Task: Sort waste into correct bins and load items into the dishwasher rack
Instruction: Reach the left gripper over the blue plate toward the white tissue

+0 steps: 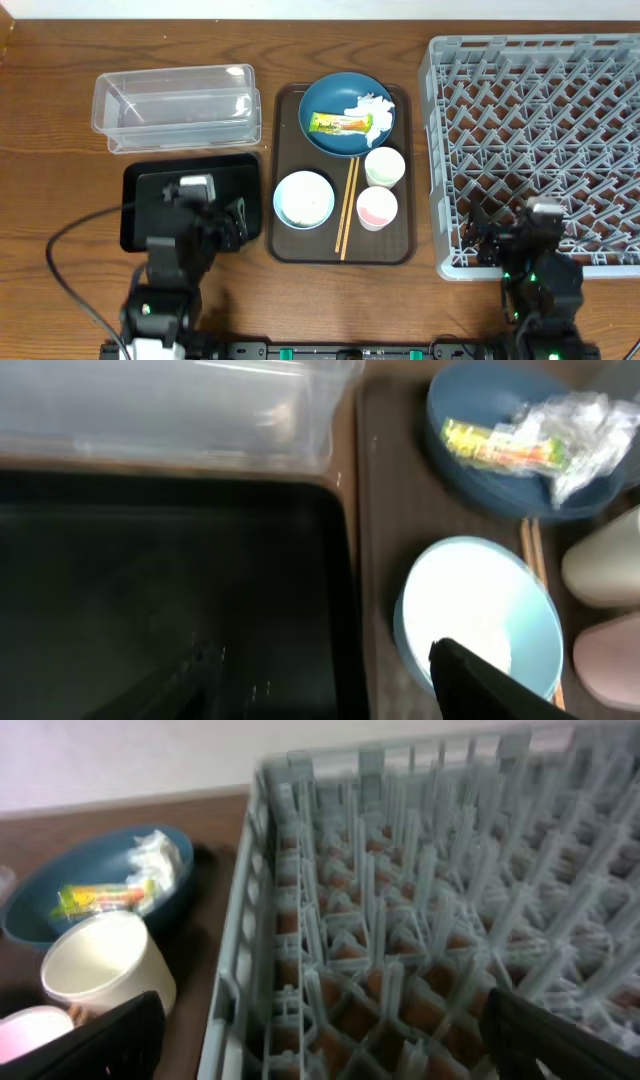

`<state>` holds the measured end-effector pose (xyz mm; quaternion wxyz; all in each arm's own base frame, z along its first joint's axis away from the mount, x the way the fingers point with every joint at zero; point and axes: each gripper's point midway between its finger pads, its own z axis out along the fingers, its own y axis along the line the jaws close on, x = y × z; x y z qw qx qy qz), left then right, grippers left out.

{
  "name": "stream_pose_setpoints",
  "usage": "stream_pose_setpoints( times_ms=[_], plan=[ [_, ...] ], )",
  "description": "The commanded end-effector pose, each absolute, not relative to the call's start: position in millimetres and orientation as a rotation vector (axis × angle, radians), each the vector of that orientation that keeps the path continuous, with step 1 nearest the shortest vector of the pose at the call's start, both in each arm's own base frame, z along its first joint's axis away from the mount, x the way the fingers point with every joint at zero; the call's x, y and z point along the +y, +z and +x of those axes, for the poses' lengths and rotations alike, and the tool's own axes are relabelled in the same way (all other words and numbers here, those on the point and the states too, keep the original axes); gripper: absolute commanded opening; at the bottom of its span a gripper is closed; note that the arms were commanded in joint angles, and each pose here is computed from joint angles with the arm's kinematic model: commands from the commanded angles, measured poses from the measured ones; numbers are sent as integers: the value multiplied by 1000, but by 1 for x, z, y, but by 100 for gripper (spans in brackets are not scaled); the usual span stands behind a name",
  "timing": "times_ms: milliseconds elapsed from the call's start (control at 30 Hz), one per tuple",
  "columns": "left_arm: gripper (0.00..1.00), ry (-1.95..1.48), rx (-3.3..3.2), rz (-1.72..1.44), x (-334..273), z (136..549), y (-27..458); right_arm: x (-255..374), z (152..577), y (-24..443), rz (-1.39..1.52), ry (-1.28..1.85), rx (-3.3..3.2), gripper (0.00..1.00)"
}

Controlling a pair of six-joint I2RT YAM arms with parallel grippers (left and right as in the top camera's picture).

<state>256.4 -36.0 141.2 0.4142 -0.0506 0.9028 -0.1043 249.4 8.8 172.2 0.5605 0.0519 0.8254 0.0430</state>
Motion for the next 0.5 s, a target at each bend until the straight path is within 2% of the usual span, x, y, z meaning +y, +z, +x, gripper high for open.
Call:
stream_pose_setpoints(
  times_ms=[0, 467],
  plan=[
    [70, -270, 2353, -145, -38, 264, 155, 13, 257, 186, 155, 151, 2001, 99],
    [70, -225, 2717, -197, -35, 229, 140, 19, 267, 180, 86, 99, 2455, 99]
  ],
)
